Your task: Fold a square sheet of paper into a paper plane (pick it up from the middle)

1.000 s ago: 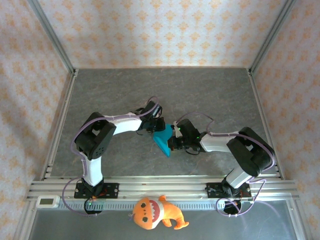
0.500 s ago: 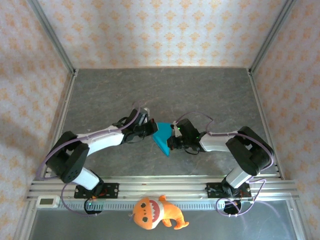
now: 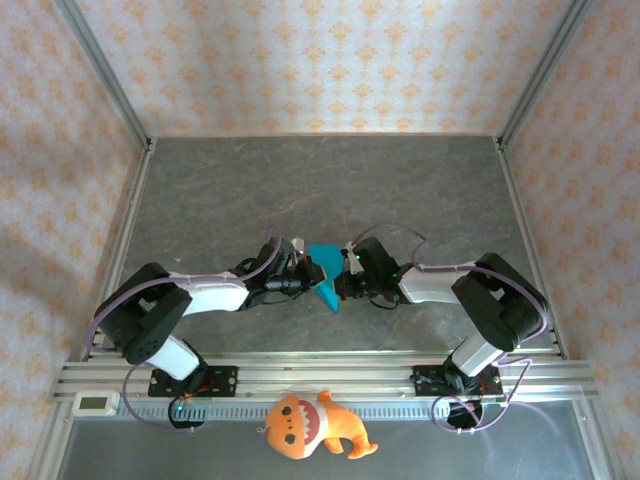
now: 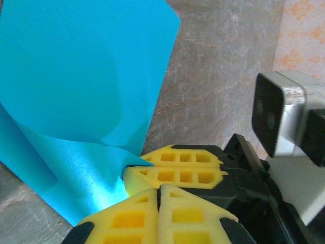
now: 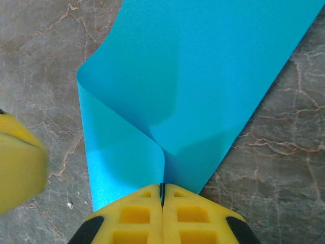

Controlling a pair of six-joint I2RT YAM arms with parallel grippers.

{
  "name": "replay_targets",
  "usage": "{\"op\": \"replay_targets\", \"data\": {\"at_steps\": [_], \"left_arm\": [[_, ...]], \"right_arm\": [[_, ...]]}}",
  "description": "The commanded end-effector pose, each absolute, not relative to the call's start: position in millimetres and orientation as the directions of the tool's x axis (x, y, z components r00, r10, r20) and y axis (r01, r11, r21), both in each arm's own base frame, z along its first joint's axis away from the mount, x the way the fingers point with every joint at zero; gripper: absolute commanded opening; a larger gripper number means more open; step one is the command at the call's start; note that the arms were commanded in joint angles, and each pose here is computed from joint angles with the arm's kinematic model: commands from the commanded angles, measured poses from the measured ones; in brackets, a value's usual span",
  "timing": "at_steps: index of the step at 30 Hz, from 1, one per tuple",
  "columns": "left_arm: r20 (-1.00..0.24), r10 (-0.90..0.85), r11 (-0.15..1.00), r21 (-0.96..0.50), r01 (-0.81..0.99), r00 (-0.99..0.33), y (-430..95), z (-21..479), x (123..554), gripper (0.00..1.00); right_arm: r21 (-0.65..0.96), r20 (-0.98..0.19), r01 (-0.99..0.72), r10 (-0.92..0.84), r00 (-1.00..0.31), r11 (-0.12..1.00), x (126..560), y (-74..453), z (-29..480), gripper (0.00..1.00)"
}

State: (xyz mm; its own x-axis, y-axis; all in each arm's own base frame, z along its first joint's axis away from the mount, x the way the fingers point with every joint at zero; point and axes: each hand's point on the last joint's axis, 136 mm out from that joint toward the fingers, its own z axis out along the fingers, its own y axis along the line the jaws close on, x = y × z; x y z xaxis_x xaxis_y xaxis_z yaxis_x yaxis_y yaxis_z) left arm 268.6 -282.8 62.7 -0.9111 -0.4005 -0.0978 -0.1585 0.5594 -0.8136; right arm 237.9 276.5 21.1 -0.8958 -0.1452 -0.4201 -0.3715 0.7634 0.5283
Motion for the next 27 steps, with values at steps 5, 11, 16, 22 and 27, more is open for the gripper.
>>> {"op": "replay_targets", "data": {"at_steps": [5,11,16,22,27], "left_arm": [[-0.085,-0.383,0.561,-0.813,-0.159,-0.92,-294.4,58.4,272.4,0.0],[-0.083,-0.374,0.621,-0.762,-0.183,-0.924,-285.5,41.3,266.6,0.0],[-0.086,-0.376,0.67,-0.713,-0.207,-0.922,-274.3,22.4,261.2,0.0],[-0.106,-0.381,0.703,-0.678,-0.214,-0.918,-264.3,17.5,258.7,0.0],[-0.151,-0.371,0.721,-0.668,-0.182,-0.916,-264.7,33.0,266.4,0.0]], "right_arm": [[0.477,-0.393,-0.33,-0.138,-0.909,0.815,240.7,263.1,6.6,0.0],[0.476,-0.389,-0.328,-0.139,-0.911,0.816,239.6,262.3,5.5,0.0],[0.477,-0.385,-0.327,-0.14,-0.912,0.816,239.5,262.8,4.7,0.0],[0.478,-0.381,-0.324,-0.14,-0.914,0.816,238.3,262.0,3.3,0.0],[0.472,-0.379,-0.321,-0.139,-0.915,0.821,238.1,260.4,2.2,0.0]]}}
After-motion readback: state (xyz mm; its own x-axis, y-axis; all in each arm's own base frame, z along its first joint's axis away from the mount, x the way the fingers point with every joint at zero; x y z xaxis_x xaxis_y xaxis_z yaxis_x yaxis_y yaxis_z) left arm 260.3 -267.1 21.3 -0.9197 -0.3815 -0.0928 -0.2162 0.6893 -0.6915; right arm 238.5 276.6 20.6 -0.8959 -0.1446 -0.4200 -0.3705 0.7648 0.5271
